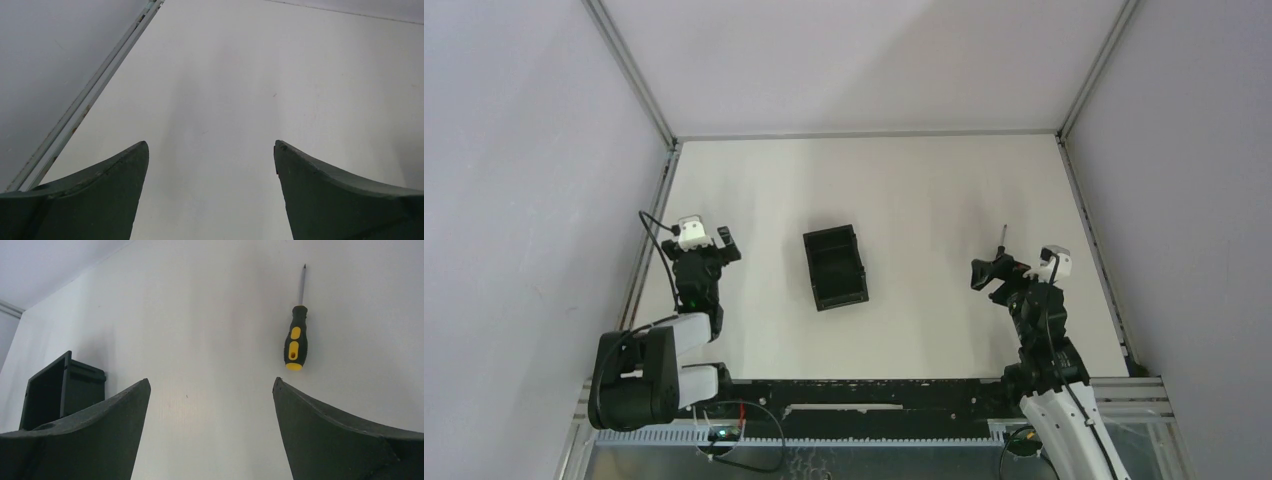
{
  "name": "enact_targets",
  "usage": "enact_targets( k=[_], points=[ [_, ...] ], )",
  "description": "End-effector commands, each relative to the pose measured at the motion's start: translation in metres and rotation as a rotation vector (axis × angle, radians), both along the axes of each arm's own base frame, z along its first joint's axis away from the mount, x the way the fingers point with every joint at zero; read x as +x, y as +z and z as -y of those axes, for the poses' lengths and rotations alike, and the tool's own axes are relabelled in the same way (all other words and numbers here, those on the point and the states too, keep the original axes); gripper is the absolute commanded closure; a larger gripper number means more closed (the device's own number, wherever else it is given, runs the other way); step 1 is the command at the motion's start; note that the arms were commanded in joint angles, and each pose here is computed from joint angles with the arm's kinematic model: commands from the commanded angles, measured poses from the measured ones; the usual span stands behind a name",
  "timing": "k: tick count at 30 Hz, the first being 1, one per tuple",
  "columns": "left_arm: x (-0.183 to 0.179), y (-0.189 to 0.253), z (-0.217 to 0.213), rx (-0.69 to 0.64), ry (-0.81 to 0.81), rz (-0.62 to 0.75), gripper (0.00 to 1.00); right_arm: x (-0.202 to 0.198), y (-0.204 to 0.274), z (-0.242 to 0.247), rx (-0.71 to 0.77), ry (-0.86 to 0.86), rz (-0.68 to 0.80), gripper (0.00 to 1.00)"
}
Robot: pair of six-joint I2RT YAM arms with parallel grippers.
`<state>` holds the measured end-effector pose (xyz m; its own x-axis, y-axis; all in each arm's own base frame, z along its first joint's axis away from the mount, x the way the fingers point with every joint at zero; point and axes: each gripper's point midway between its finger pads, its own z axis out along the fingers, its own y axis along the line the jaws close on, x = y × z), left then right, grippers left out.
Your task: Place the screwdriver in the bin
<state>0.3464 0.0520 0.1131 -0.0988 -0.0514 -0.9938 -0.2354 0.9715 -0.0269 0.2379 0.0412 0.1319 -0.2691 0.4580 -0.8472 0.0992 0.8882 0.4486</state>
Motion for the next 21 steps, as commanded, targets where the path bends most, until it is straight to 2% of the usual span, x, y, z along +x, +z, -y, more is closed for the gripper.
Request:
enact_targets(
  k=[1,7,10,17,21],
  points=[
    [0.012,0.026,-0.001,0.02,0.005,0.07,0.0,0.007,0.023,0.005,-0.012,-0.027,0.078,0.0],
    [0.012,0.026,-0.002,0.021,0.005,0.069,0.0,0.019,0.072,0.012,-0.091,-0.04,0.178,0.03],
    [0.012,0.026,-0.001,0.02,0.004,0.069,0.0,0.036,0.1,0.015,-0.139,-0.053,0.155,0.03],
    [0.012,0.026,-0.001,0.019,0.005,0.069,0.0,0.088,0.098,0.031,-0.271,-0.081,-0.259,0.02],
    [0.012,0.026,-0.001,0.019,0.005,0.069,0.0,0.112,0.062,0.032,-0.183,0.016,-0.489,0.01]
  ],
)
